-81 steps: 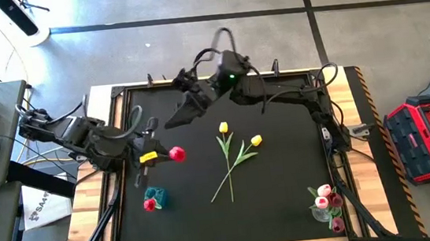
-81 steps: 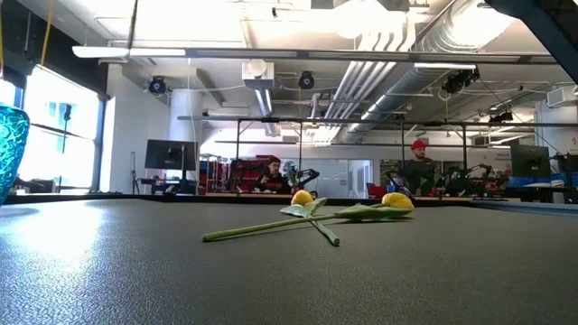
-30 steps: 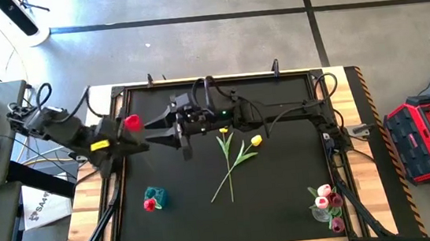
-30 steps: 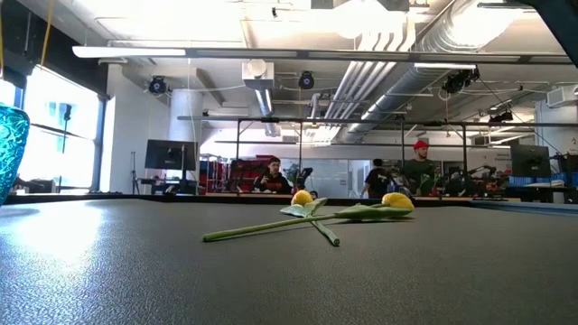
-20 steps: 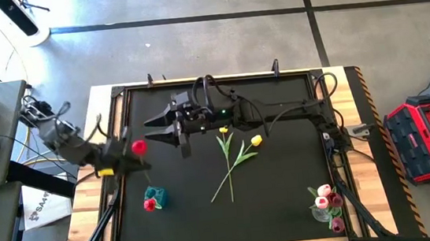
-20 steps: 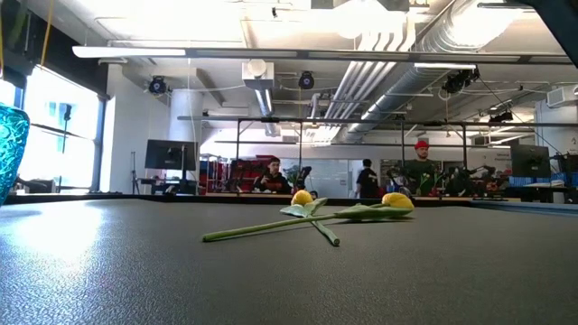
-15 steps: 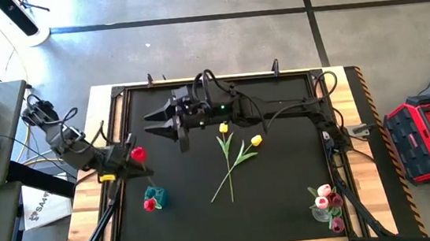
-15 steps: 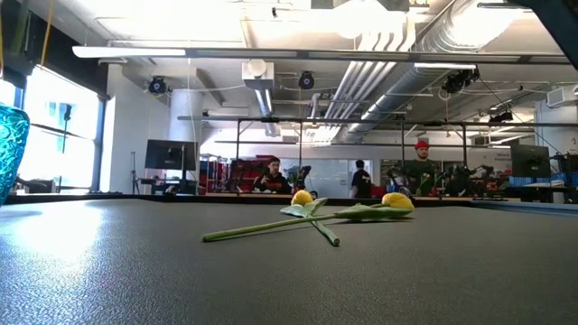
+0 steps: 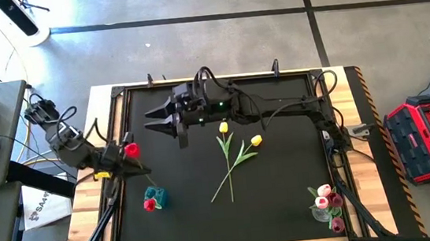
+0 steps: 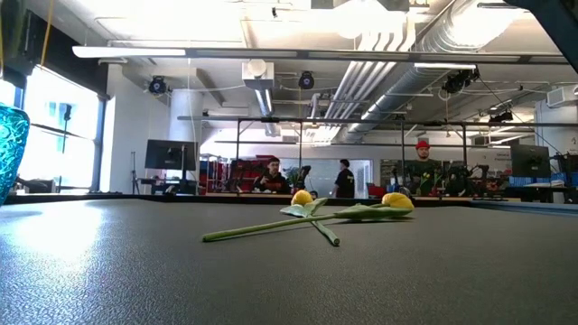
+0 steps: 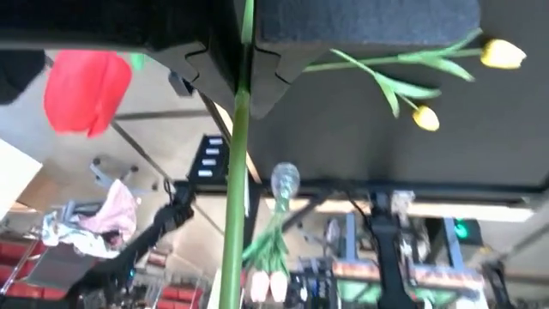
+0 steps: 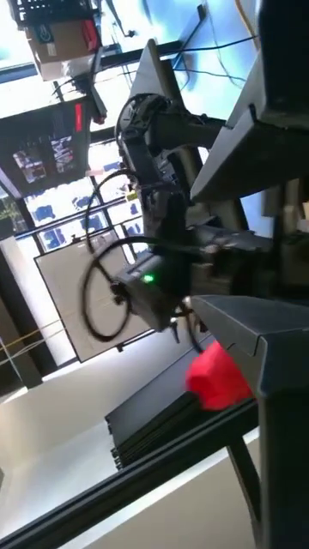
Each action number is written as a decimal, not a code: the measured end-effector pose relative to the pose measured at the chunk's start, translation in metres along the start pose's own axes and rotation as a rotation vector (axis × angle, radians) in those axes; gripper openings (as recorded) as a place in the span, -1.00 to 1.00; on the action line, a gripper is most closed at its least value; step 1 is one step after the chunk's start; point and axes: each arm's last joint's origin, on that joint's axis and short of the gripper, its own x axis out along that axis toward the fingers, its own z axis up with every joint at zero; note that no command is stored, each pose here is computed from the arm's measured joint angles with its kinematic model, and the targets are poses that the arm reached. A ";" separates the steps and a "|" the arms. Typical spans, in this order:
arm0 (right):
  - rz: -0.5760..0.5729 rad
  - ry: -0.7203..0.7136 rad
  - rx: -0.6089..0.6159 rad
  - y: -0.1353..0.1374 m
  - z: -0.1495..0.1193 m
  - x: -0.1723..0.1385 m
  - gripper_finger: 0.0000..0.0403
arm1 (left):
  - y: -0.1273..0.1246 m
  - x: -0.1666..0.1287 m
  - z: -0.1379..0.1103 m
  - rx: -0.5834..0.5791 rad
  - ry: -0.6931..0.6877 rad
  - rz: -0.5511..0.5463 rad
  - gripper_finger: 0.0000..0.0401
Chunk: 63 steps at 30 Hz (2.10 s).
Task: Sort flowers into vase by color
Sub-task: Put the red flower into the blue vase, then put the left yellow flower into the blue vase
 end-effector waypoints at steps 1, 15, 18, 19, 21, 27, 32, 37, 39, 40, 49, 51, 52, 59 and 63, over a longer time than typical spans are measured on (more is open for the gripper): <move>-0.003 0.006 0.001 0.000 -0.001 0.000 -0.12 | 0.000 -0.002 0.002 0.008 -0.013 -0.001 -1.00; 0.003 0.036 0.039 0.007 -0.006 0.001 -0.12 | 0.001 -0.007 -0.001 -0.034 0.102 -0.081 -1.00; 0.004 0.046 0.045 0.008 -0.008 0.001 -0.12 | 0.001 -0.007 -0.001 -0.035 0.101 -0.083 -1.00; 0.002 0.051 0.045 0.009 -0.008 0.001 -0.12 | 0.001 -0.006 -0.001 -0.035 0.102 -0.083 -1.00; 0.001 0.057 0.051 0.010 -0.009 0.001 -0.12 | 0.000 -0.004 -0.004 -0.034 0.104 -0.082 -1.00; 0.000 0.063 0.090 0.014 -0.012 0.002 -0.12 | 0.000 0.006 -0.023 -0.031 0.147 -0.068 -1.00; -0.032 0.134 0.099 0.011 -0.019 0.001 -0.12 | 0.000 0.011 -0.035 -0.076 0.174 -0.056 -0.99; -0.102 0.290 0.124 0.005 -0.034 -0.003 -0.12 | 0.000 0.011 -0.035 -0.082 0.170 -0.052 -0.90; -0.148 0.350 0.156 0.003 -0.040 -0.005 -0.12 | 0.000 0.012 -0.035 -0.081 0.171 -0.049 -0.83; -0.164 0.377 0.172 0.001 -0.043 -0.006 -0.12 | 0.000 0.012 -0.035 -0.081 0.171 -0.049 -0.78; -0.631 0.555 0.388 -0.023 -0.067 -0.029 -0.12 | 0.001 0.005 -0.024 -0.087 0.135 -0.060 -0.32; -0.735 0.611 0.410 -0.028 -0.072 -0.038 -0.12 | 0.001 0.001 -0.016 -0.084 0.126 -0.061 -0.29; -0.781 0.643 0.418 -0.029 -0.074 -0.042 -0.12 | 0.002 -0.002 -0.013 -0.081 0.130 -0.055 -0.29; -0.986 0.756 0.464 -0.032 -0.084 -0.061 -0.12 | 0.014 -0.023 -0.002 -0.089 0.168 0.091 -0.32; -1.036 0.780 0.489 -0.034 -0.090 -0.063 -0.12 | 0.020 -0.030 -0.001 -0.150 0.141 0.162 -0.34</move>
